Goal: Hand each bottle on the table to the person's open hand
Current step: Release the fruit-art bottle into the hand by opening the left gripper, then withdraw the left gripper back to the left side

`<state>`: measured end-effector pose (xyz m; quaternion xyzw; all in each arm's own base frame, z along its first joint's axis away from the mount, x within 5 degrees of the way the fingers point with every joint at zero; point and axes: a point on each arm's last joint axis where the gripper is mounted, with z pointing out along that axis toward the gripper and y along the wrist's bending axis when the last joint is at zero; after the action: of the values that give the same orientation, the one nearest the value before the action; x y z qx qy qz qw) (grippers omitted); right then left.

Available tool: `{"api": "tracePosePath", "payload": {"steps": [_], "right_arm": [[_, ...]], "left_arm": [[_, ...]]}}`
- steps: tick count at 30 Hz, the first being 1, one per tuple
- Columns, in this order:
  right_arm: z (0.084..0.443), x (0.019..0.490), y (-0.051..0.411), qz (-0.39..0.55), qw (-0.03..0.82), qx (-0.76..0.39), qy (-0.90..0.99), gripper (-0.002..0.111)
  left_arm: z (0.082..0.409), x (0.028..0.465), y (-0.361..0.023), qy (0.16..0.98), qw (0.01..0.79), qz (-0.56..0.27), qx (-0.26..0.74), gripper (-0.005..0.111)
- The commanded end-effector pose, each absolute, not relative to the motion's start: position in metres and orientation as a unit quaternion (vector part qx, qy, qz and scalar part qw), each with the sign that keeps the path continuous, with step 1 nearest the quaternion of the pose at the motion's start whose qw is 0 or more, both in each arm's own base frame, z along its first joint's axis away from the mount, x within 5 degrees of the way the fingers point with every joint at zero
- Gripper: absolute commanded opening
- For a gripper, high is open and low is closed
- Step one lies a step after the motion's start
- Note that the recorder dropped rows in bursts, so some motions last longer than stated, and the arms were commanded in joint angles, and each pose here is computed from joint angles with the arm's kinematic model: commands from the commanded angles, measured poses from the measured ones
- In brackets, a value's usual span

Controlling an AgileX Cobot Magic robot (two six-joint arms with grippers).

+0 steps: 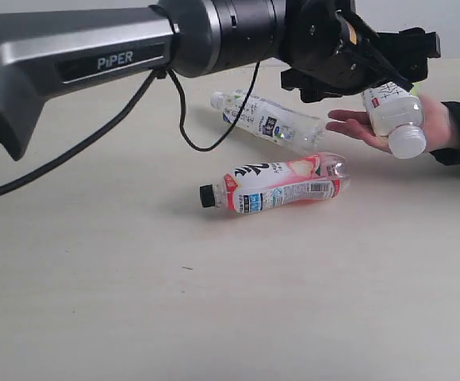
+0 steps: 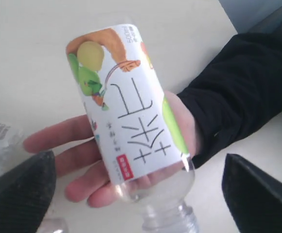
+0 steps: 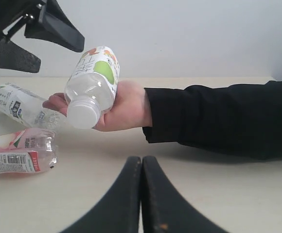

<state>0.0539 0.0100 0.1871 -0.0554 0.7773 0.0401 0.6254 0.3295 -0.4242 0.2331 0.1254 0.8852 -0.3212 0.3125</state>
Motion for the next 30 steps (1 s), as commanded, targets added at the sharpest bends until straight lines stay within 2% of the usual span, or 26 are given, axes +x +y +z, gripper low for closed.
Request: {"api": "tracePosePath", "payload": {"steps": [1,7,14,21,30], "right_arm": [[0.186,0.054,0.009,0.035,0.627,-0.055,0.776,0.0],[0.186,0.054,0.009,0.035,0.627,-0.055,0.776,0.0],[0.186,0.054,0.009,0.035,0.627,-0.055,0.776,0.0],[0.186,0.054,0.009,0.035,0.627,-0.055,0.776,0.0],[0.186,0.054,0.009,0.035,0.627,-0.055,0.776,0.0]], "left_arm": [[0.255,0.32,-0.413,0.893,0.302,-0.282,0.179,0.087],[0.271,0.308,-0.399,0.901,0.274,-0.226,0.249,0.087],[0.284,0.299,-0.374,0.907,0.244,-0.125,0.32,0.087],[0.271,0.287,-0.355,0.902,0.173,-0.051,0.393,0.087],[0.257,0.277,-0.331,0.891,0.172,-0.03,0.419,0.087]]}}
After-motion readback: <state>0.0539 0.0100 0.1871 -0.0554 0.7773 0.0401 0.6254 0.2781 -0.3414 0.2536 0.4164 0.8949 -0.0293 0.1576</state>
